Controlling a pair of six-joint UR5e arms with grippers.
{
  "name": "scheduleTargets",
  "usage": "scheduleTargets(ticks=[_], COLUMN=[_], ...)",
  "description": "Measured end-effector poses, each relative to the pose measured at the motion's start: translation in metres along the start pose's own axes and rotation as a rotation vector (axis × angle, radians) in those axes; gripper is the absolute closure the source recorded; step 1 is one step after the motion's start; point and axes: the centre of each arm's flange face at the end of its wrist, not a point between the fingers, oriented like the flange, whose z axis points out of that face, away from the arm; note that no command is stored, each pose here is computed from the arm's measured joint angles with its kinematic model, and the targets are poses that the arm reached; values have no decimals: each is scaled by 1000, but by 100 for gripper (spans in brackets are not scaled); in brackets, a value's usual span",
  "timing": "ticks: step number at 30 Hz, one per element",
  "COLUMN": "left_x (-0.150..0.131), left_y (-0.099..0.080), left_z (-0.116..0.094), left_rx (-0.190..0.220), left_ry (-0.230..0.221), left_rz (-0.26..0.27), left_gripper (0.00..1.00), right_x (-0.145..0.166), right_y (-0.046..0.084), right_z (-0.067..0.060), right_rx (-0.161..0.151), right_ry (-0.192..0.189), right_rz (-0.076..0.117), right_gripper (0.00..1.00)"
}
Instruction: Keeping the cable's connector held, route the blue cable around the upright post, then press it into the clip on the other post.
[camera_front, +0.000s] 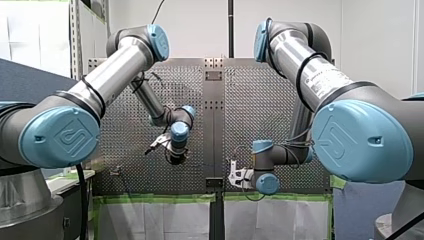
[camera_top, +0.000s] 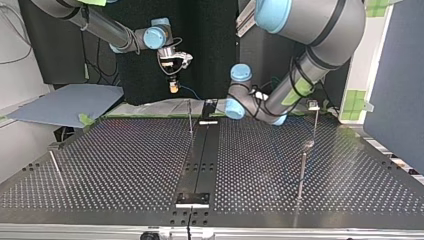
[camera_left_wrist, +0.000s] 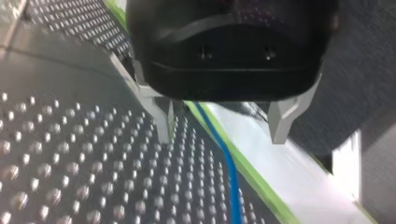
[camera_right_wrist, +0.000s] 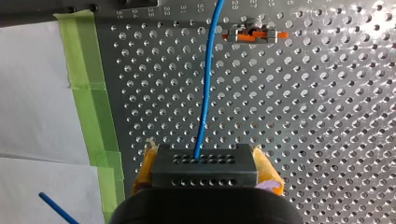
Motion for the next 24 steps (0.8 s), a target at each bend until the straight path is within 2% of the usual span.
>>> scheduleTargets(ticks=[6, 13, 24], left_x=[6, 2, -5], left_y=[-23, -40, -68], left_z=[-1, -6, -17], left_rx=[66, 133, 247], left_ry=[-2, -37, -80], left_rz=[-23, -74, -151], left_gripper=[0, 0, 0], right_x=[0, 0, 0], right_y=[0, -3, -3], right_z=[0, 0, 0], right_rx=[9, 26, 29], right_ry=[-2, -2, -5], right_rz=[1, 1, -1], right_gripper=[100, 100, 100])
